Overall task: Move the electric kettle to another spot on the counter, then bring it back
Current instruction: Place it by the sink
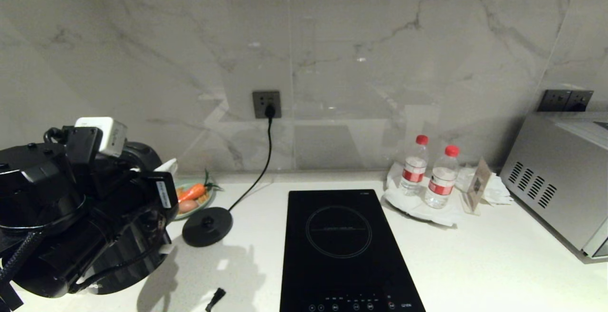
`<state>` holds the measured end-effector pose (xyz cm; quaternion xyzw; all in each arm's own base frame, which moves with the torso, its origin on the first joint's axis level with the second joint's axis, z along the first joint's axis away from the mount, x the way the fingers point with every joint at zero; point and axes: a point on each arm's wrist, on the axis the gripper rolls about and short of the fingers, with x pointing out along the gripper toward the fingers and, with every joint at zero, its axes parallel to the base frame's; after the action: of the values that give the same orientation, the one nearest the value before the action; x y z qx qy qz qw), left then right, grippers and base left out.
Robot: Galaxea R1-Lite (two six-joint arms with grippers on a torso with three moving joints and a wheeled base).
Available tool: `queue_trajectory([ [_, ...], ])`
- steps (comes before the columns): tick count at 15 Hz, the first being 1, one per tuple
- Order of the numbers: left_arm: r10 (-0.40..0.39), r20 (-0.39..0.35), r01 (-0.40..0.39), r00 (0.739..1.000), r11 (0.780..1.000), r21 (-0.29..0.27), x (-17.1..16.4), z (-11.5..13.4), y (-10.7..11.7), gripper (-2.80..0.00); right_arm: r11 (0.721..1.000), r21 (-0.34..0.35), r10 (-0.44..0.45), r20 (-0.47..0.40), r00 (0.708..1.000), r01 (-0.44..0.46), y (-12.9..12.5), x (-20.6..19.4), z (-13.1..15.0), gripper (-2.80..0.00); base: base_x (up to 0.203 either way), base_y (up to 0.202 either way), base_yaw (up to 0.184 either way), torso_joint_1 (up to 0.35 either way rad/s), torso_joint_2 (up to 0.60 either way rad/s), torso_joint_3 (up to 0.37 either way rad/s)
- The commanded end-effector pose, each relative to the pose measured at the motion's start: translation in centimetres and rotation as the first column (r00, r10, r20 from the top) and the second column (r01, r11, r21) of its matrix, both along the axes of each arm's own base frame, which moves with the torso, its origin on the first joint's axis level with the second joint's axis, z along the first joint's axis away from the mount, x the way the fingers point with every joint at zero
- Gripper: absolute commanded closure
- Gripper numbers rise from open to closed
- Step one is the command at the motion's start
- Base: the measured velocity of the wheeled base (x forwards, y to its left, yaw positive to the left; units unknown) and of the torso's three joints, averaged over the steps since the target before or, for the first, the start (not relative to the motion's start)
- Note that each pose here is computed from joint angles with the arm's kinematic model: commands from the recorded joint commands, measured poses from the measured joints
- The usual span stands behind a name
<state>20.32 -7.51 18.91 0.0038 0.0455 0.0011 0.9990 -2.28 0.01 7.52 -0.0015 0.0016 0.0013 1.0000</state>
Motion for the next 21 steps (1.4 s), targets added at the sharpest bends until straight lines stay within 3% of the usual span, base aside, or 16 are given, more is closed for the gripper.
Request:
queue_trajectory([
  [1,0.007,-0.016,-0.007,1.0,1.0,-0.013,-0.3,-0.6,0.2,0.0,1.0,0.0,0.001,-0.001,1.0,-0.001,0.0,0.0,0.0,0.0,0.0,0.0,0.0,0.0,0.0,0.0],
  [8,0.016,-0.04,-0.017,0.999,1.0,-0.024,-1.1,-1.4,0.5,0.0,1.0,0.0,0.001,-0.001,1.0,-0.001,0.0,0.0,0.0,0.0,0.0,0.0,0.0,0.0,0.0,0.0],
  [13,0.018,-0.031,-0.02,0.999,0.996,-0.087,-2.8,-1.6,1.2,0.0,1.0,0.0,0.001,-0.001,1.0,-0.001,0.0,0.0,0.0,0.0,0.0,0.0,0.0,0.0,0.0,0.0],
  [21,0.02,-0.032,-0.023,0.999,0.995,-0.095,-4.2,-2.6,1.8,0.0,1.0,0.0,0.001,0.0,1.0,-0.001,0.0,0.0,0.0,0.0,0.0,0.0,0.0,0.0,0.0,0.0],
])
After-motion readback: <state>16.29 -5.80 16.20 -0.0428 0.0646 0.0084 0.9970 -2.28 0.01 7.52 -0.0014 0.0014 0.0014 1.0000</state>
